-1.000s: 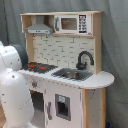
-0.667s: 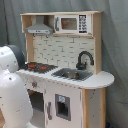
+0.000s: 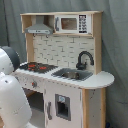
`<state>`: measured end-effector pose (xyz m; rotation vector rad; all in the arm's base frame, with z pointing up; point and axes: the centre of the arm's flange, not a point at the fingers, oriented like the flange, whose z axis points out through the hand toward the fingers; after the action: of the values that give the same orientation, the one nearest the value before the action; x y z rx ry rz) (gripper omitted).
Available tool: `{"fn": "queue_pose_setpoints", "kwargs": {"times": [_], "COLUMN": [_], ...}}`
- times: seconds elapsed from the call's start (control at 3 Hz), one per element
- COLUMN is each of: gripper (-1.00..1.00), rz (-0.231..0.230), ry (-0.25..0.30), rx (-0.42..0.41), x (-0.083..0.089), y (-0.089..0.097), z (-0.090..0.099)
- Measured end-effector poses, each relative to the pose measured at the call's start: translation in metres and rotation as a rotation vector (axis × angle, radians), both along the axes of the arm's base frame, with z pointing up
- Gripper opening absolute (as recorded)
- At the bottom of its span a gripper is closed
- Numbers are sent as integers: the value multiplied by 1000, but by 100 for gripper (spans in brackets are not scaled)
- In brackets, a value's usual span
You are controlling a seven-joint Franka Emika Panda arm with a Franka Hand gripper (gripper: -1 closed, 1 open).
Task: Play with the kitchen
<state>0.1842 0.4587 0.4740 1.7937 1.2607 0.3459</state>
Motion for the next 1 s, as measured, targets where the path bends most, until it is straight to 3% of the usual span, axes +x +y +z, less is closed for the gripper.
{"fn": "queue_pose_setpoints", "kwargs": {"times": [0.33, 1.0], "gripper": [100, 100], "rz": [80, 196], "ry": [-99, -234], "rx": [-70, -172], "x": [-5, -12], "y": [8, 22], "z": [3, 0]}}
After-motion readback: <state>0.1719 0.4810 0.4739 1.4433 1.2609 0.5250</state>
